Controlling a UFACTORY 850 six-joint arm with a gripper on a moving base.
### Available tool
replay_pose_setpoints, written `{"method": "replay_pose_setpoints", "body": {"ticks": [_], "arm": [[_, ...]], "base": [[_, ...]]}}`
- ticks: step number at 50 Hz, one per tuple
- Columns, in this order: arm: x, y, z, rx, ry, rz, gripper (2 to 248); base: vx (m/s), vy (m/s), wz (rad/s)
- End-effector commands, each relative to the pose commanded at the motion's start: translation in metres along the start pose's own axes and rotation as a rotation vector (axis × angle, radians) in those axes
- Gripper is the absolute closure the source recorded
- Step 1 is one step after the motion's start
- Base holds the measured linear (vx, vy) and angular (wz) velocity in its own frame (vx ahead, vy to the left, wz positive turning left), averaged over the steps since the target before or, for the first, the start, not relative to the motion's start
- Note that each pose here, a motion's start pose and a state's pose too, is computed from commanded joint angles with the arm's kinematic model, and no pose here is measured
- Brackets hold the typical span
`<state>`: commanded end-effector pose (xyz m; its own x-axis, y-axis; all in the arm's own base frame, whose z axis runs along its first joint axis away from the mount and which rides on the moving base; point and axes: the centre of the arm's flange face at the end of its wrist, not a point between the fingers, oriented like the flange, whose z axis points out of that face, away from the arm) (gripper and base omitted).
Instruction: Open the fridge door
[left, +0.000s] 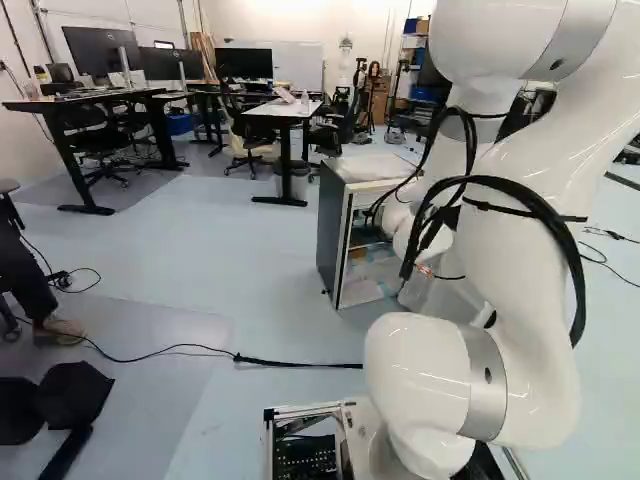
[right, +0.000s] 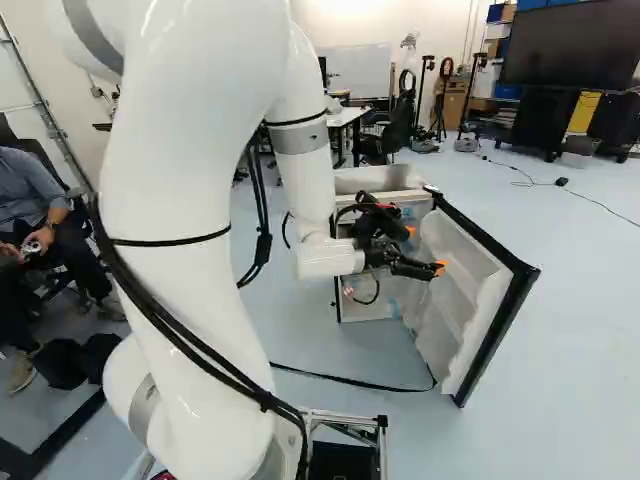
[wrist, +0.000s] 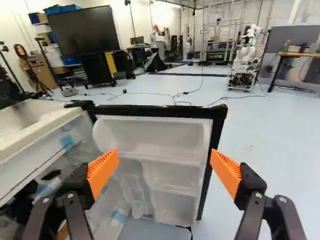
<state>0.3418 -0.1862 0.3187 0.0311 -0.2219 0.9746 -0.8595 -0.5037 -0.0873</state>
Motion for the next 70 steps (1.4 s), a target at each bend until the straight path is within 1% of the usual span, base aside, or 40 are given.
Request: {"method": "replay_pose_setpoints", "body": {"ticks": [9,18,31,41,57,70], "arm": [[0.004,-0.010,-0.017,0.097,-0.022,-0.016,3],[0.008,-0.020,-0.038,0.206,-0.045,-0.038,3],[0.012,-0.033,-0.074,0.389,-0.082,-0.087,3],[0.013,-0.040,-0.103,0.525,-0.106,-0.133,3],[0.011,-0.043,-0.141,0.700,-0.133,-0.205,3],[0.009,-0.042,-0.164,0.808,-0.145,-0.257,3]], "base": [[0.000,0.000,0.000],[0.000,0.000,0.000],[0.000,0.000,0.000],[0.000,0.000,0.000],[0.000,0.000,0.000],[0.000,0.000,0.000]]}}
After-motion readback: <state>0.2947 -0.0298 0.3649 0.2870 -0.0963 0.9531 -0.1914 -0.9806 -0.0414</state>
